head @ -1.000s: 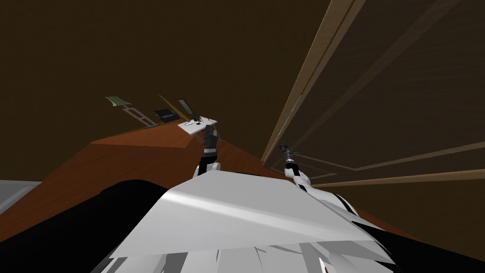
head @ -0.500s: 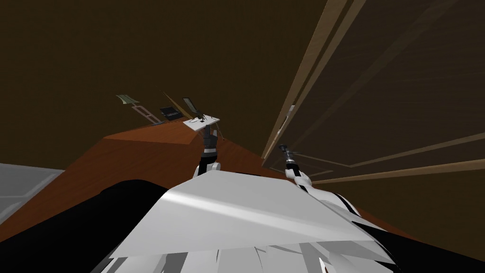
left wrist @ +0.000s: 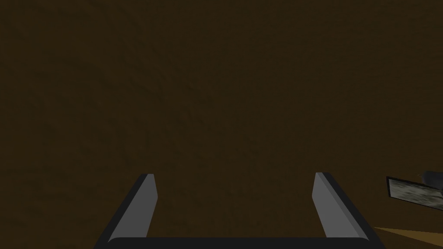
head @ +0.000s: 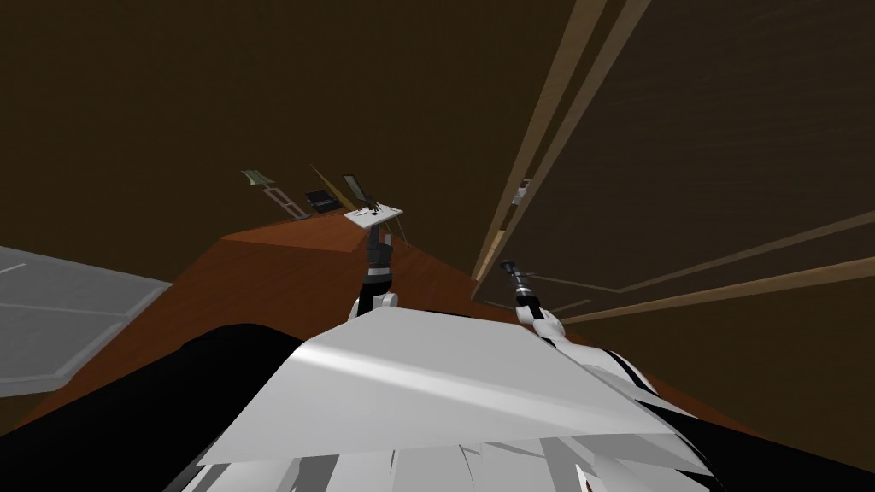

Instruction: Pull the door open

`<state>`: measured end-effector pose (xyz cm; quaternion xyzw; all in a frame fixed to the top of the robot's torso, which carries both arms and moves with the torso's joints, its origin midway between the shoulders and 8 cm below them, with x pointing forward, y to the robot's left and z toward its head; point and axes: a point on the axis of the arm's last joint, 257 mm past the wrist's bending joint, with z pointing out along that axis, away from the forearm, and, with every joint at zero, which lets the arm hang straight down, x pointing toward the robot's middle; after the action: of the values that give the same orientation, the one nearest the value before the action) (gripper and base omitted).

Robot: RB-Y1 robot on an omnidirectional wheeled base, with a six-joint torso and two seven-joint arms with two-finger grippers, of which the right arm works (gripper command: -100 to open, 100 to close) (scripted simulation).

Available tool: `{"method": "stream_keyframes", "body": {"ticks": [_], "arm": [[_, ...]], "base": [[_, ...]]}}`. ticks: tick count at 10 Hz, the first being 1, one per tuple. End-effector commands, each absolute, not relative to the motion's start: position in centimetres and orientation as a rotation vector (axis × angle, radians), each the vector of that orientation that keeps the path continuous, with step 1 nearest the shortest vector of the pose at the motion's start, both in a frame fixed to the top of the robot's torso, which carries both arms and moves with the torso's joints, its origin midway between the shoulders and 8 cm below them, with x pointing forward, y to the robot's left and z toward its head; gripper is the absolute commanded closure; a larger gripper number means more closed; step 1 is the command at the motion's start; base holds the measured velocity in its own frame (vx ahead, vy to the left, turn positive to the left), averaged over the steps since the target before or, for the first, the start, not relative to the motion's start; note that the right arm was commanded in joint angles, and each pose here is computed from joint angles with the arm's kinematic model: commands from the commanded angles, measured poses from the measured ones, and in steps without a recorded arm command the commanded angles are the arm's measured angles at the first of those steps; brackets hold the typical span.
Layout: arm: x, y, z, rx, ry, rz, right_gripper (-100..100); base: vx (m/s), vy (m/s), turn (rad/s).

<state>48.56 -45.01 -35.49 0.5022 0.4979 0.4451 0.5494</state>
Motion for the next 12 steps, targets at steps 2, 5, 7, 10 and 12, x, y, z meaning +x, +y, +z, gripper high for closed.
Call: {"method": "stream_keyframes", "body": {"ticks": [2,5,7,10,12], "arm": [[48.4,-44.7,-35.6,1.183,1.191,1.064,100],[47.5,-43.9,-35.7,1.151,1.236,1.111,100],[47.1,-43.4,-35.6,1.130,1.260,1.139,100],[46.4,-42.7,-35.5,1.101,1.299,1.180,100],[45.5,-42.7,-35.8,1.100,1.310,1.191,100]], "base": [[-0.174,-0.041,0.051],[-0.200,-0.069,0.091],[-0.225,-0.089,0.080],[-0.220,-0.085,0.075],[-0.119,-0.047,0.076]]}}
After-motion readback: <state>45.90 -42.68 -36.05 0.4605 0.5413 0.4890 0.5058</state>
